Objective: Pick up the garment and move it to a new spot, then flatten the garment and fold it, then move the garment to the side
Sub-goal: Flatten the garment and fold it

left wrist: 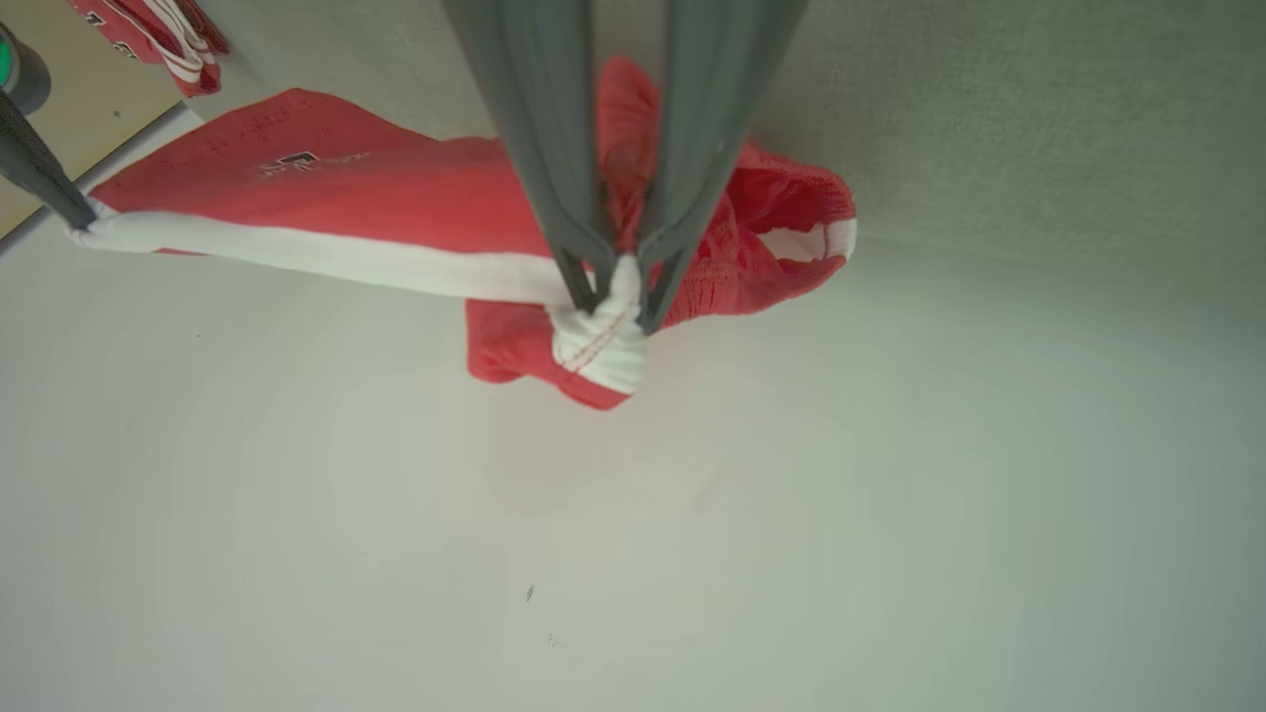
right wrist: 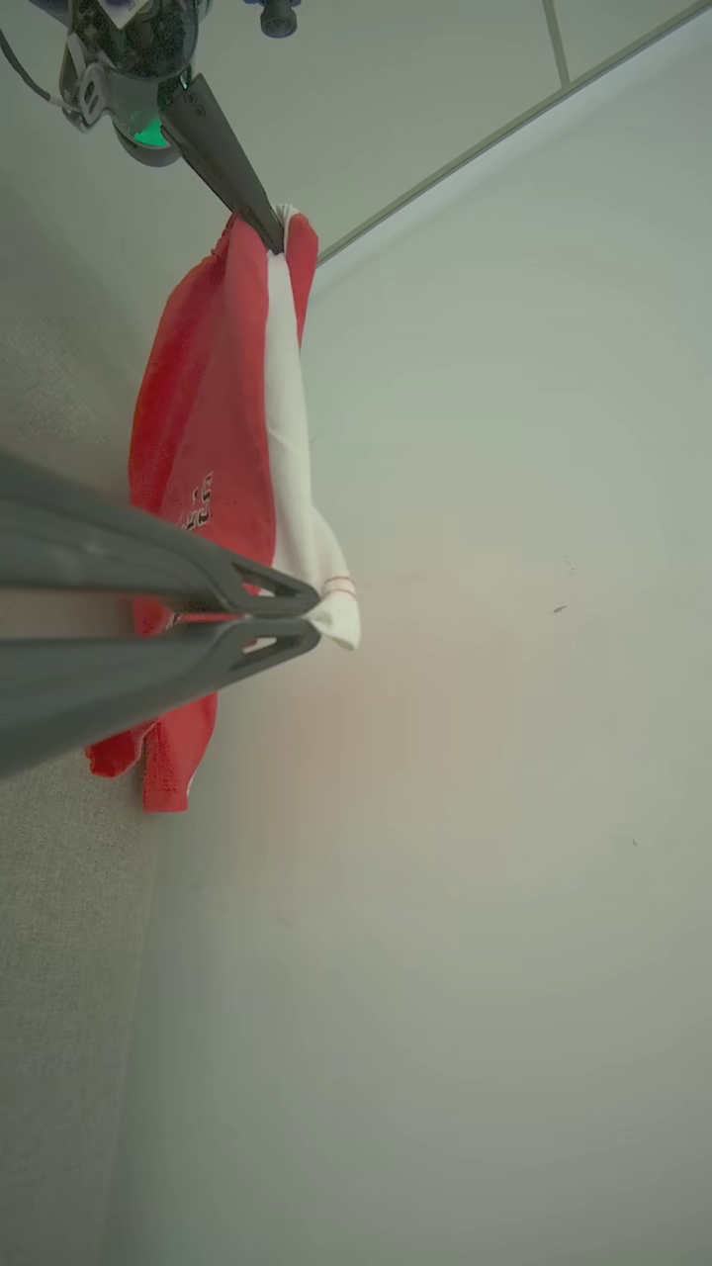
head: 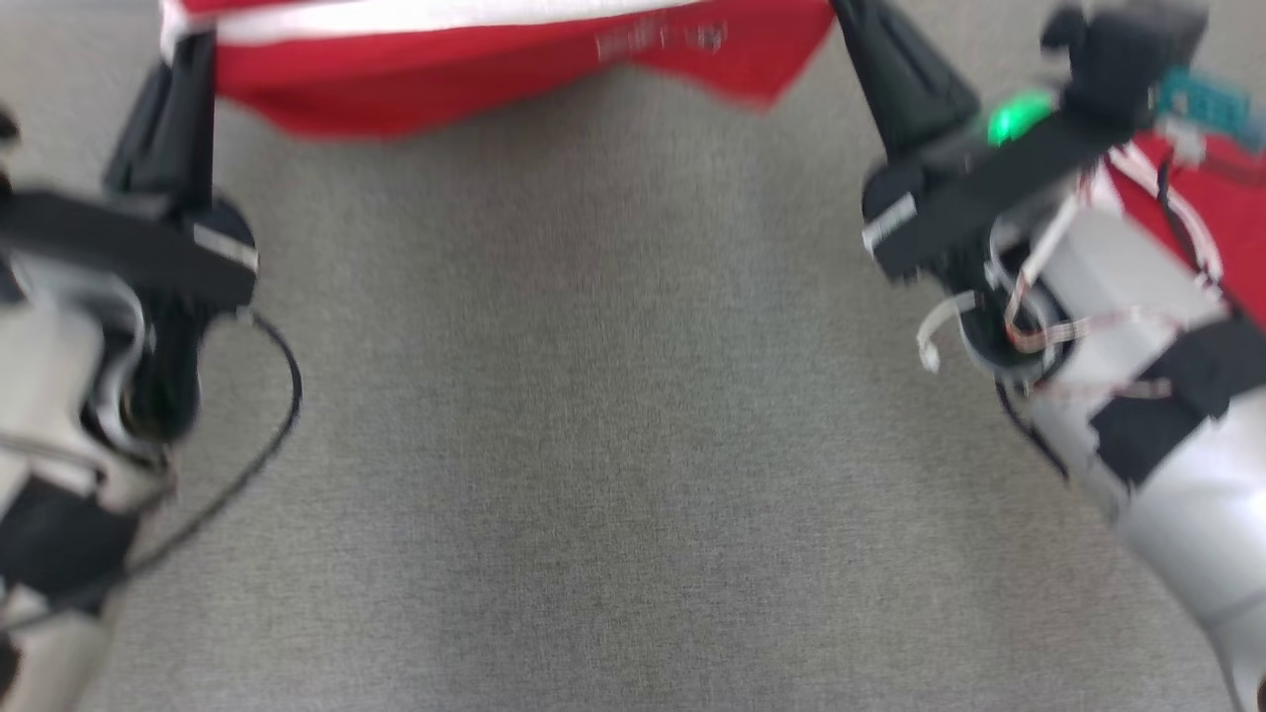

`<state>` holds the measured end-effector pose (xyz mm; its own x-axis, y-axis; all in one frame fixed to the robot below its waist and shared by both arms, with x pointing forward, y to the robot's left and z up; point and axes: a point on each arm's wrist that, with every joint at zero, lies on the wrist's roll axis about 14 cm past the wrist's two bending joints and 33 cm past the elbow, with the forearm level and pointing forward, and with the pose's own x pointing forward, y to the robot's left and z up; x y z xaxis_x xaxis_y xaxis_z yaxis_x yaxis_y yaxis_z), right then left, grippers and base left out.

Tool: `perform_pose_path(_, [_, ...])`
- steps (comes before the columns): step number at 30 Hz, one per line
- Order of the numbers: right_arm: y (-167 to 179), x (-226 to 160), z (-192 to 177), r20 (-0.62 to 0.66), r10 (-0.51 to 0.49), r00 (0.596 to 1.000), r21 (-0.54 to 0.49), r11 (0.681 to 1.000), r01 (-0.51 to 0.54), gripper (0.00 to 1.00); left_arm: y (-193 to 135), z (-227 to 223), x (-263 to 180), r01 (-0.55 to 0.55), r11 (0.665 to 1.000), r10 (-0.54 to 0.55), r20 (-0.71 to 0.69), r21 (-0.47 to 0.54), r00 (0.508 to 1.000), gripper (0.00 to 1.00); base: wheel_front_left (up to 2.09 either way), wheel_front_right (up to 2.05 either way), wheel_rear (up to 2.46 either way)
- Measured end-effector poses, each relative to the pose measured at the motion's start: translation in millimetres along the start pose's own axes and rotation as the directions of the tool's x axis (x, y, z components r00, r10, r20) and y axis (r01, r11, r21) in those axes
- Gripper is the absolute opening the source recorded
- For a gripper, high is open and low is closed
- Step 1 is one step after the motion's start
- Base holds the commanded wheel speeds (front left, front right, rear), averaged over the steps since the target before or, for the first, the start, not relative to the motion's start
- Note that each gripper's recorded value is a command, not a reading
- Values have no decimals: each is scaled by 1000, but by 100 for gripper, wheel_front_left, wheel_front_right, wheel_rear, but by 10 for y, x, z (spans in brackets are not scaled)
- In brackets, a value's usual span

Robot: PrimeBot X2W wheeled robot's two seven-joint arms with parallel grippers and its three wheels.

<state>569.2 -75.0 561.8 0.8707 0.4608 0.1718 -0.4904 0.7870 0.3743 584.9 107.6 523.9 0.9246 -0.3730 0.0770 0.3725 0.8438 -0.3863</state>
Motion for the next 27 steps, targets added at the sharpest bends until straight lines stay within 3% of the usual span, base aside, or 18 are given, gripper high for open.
perform_pose_path(4, [116,-322,-17,-2,-5,1000,28,1000,5,0,-103,49,-348,-39,998,41,40,-47,998,0,0,0,0])
perform_pose_path(13, [388,-954,-139,-26,-2,1000,52,999,4,0,-435,-35,-969,-63,997,66,56,-39,996,0,0,0,0])
perform_pose_path(27, [576,-1694,-299,-57,-47,997,127,990,54,0,-372,-260,-1747,-217,969,222,31,-116,975,0,0,0,0])
